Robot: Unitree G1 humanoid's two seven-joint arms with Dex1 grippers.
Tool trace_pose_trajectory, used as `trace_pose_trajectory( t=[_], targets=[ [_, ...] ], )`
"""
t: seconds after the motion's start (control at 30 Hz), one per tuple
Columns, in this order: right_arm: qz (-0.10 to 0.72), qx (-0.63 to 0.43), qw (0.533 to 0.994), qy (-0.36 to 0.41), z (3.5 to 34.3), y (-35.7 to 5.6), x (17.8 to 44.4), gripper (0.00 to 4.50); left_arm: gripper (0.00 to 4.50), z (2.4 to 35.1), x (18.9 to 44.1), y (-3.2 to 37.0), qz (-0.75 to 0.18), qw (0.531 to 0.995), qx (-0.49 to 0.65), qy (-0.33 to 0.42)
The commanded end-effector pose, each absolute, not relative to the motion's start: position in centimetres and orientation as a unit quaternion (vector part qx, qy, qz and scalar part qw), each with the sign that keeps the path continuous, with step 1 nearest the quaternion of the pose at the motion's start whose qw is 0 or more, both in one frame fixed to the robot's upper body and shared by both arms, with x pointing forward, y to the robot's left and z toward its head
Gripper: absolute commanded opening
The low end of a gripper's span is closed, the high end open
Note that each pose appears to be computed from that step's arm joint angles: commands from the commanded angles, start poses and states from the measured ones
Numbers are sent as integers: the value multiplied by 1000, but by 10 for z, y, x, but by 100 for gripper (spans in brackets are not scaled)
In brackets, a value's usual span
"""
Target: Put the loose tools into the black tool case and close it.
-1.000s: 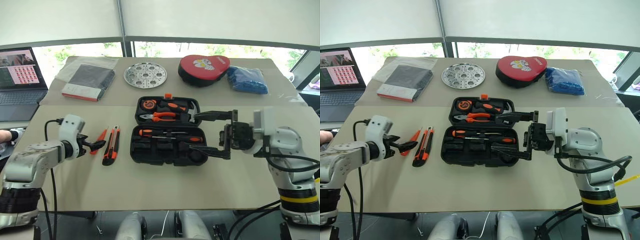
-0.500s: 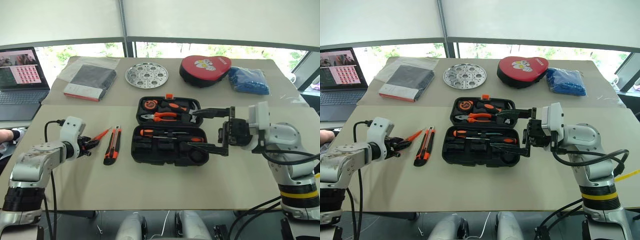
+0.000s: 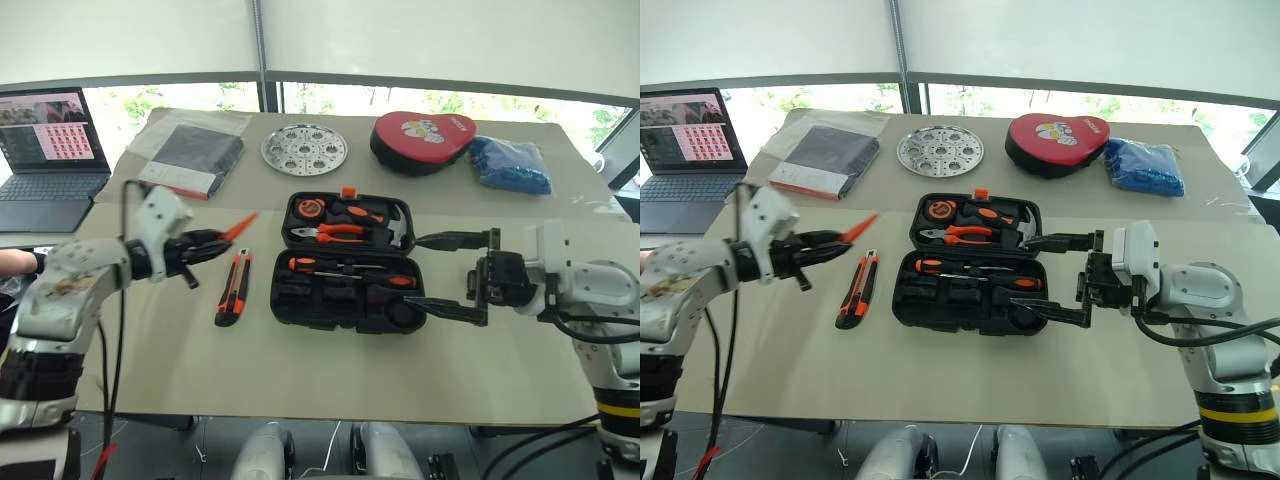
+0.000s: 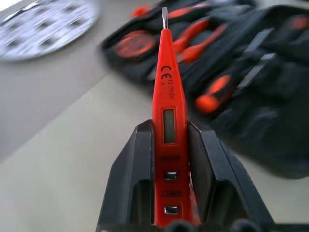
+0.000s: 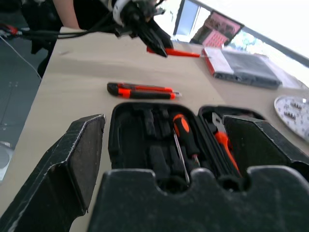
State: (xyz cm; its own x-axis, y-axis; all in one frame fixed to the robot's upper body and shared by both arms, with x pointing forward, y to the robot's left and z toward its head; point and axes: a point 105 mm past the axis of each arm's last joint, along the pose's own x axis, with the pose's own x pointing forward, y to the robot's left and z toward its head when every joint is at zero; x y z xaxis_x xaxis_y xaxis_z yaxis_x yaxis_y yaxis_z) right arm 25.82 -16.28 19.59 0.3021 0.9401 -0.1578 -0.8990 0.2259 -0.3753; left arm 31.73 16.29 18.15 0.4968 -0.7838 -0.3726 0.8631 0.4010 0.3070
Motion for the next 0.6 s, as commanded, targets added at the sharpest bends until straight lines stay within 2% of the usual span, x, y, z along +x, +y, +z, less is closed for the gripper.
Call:
trace_pose_trajectory(
  t=[0.03, 0.13, 0.3, 0.47, 0.6],
  targets=[
    [540, -247, 804, 19, 185, -180, 267, 450, 89, 160, 303, 124, -596, 724, 329, 111],
    [533, -241, 810, 38, 178, -182, 268, 450, 89, 149, 316, 104, -601, 701, 367, 112],
    [528, -228, 817, 38, 170, -184, 267, 450, 89, 136, 324, 96, -599, 669, 420, 132],
    [531, -212, 819, 39, 163, -186, 259, 450, 89, 141, 334, 90, -577, 684, 425, 134],
    [533, -206, 820, 43, 160, -187, 254, 450, 89, 142, 335, 88, -577, 679, 432, 141]
  ],
)
